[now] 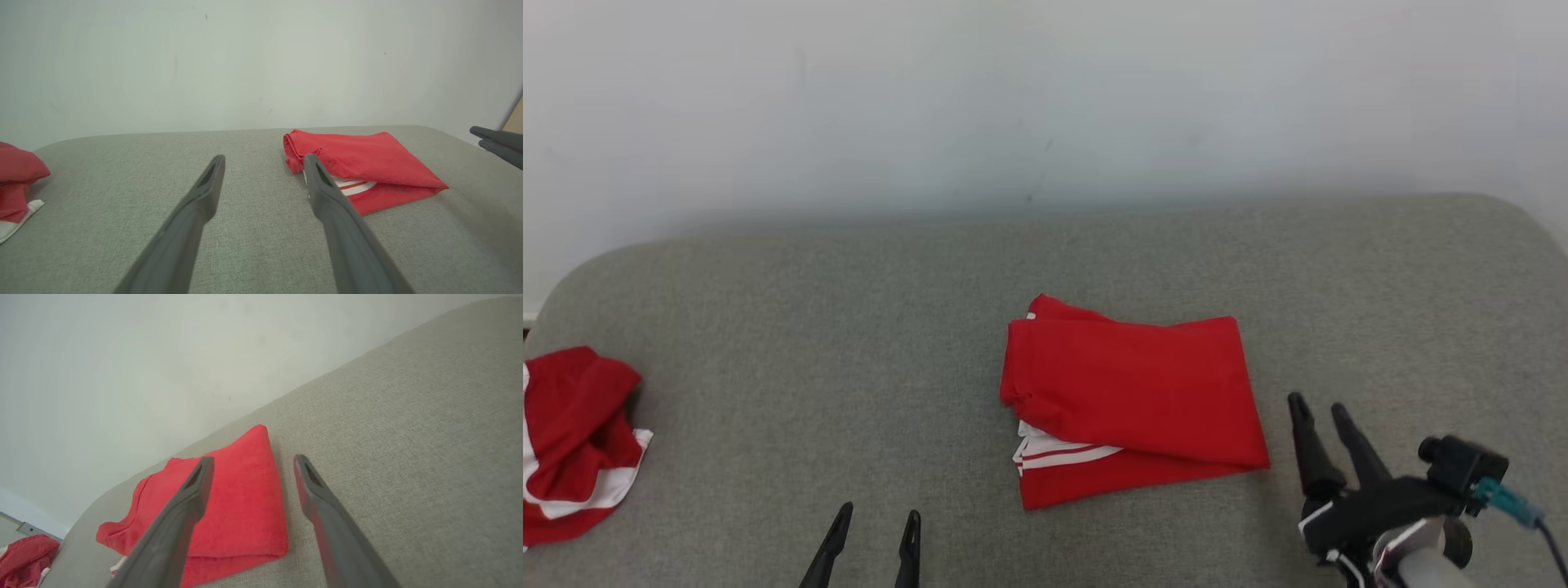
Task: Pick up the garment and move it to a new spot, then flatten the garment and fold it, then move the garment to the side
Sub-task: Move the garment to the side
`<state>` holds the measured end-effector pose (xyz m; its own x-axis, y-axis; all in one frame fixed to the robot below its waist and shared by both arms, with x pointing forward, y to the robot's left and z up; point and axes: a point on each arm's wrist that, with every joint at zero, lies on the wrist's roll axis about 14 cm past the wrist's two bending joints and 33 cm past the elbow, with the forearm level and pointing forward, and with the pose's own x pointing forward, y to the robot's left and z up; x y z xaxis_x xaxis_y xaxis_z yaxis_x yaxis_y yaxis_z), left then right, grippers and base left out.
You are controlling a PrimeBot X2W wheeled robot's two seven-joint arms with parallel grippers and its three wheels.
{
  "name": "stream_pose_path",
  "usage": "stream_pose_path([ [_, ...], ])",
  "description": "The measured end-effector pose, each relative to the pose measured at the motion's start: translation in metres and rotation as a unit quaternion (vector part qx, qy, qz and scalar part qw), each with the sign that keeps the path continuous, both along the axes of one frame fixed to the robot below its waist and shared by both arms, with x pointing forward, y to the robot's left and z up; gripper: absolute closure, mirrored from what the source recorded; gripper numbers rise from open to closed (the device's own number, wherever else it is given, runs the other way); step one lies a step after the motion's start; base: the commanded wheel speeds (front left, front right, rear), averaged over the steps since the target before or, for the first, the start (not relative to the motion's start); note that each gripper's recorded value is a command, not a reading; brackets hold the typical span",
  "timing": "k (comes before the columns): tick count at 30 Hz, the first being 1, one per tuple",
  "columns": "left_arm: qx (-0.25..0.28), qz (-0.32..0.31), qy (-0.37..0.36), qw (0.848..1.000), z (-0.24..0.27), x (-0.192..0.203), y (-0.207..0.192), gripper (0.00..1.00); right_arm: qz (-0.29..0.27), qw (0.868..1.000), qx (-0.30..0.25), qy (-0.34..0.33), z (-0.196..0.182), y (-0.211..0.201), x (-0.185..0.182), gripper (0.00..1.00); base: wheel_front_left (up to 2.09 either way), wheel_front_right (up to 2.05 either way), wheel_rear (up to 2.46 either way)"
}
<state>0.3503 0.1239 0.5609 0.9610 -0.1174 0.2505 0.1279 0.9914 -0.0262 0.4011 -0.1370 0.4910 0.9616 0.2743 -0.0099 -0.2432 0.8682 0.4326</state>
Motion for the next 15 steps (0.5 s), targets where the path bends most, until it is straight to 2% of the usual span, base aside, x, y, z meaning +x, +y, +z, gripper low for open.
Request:
stream_pose_path([
  [7, -0.001, -0.001, 0.007, 1.000, -0.004, 0.010, -0.003, 0.00, 0.004, 0.997, 0.049, 0.062, -0.019, 0.002, 0.027, 0.00, 0.00, 0.00, 0.00],
  [15, 0.000, 0.005, 0.019, 1.000, -0.013, 0.026, 0.000, 0.00, 0.013, 0.986, 0.101, 0.132, -0.041, 0.008, 0.056, 0.00, 0.00, 0.00, 0.00],
])
